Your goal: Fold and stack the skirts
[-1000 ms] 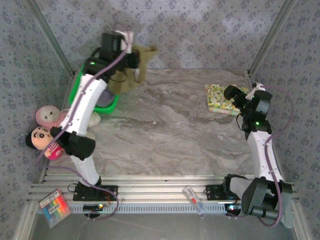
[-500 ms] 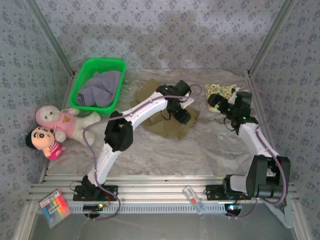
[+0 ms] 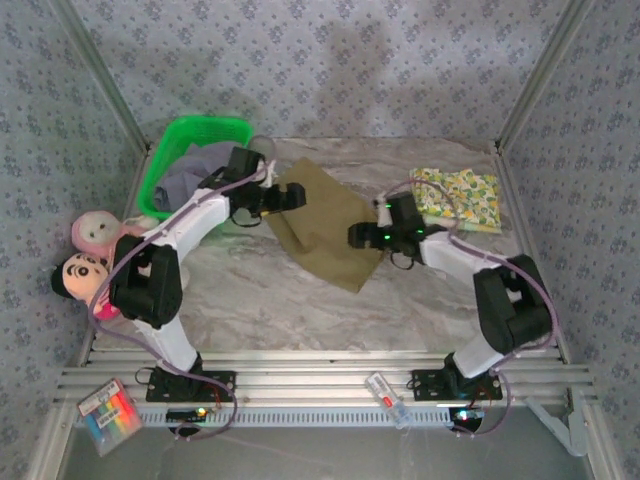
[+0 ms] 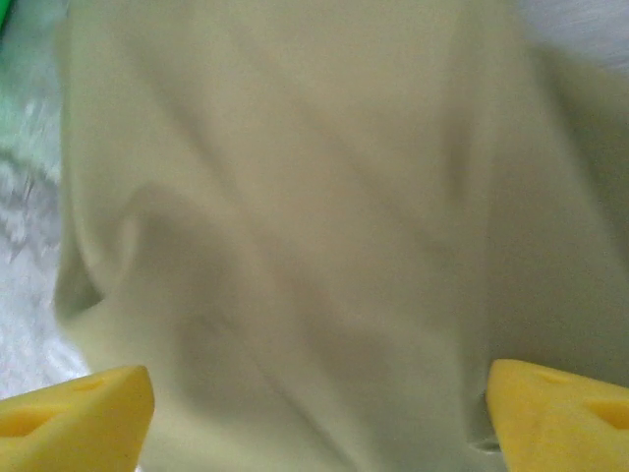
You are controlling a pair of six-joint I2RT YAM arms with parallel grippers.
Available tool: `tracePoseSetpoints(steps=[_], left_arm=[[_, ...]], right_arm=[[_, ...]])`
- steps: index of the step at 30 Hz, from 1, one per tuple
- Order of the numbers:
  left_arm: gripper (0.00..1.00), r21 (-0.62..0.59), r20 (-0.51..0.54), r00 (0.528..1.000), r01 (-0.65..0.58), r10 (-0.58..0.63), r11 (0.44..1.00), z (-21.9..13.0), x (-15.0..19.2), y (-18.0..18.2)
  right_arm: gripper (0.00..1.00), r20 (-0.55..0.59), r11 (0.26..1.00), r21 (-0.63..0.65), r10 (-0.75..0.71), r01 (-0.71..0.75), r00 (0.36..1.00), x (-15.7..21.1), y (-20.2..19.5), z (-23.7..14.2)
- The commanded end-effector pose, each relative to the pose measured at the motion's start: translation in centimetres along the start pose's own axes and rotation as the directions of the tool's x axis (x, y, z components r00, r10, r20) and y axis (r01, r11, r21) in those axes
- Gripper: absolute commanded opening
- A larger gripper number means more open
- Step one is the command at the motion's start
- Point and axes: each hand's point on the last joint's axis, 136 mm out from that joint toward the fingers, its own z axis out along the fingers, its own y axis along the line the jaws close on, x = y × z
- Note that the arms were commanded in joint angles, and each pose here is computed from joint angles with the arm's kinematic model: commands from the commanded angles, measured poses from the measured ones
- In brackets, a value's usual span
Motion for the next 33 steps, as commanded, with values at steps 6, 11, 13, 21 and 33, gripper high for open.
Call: tracePoseSetpoints(steps=[6,11,13,21,33], left_arm=[[1.0,-0.207,0.194,0.944,0.304,-0.265,0.93,-3.8,0.1,6.1],[1.0,-0.247,0.222,0.933,0.333,-0.281,0.91,-4.5,0.3,7.2],[1.0,-0.252,0.219,0.933,0.337,-0.286,0.907,-4.4,0.4,7.4],[1.0,-0.288,0.183,0.932,0.354,-0.312,0.89,-3.4,0.9,8.2],[0.88,-0.373,0.064,0.93,0.358,-0.362,0.856,0.4,4.4,8.4]], right_arm=[[0.71,-0.465,0.766,-0.08,-0.595,0.638,0.656,10.0,3.2,1.0],[0.66,-0.558,0.667,-0.113,-0.656,0.736,0.508,12.1,2.5,0.3],[0.64,-0.577,0.638,-0.095,-0.661,0.764,0.48,12.1,1.9,0.4],[0.3,-0.64,0.616,-0.069,-0.631,0.785,0.438,12.7,0.7,1.2],[0.0,-0.542,0.896,-0.183,-0.435,0.404,0.719,11.9,0.2,-4.4]])
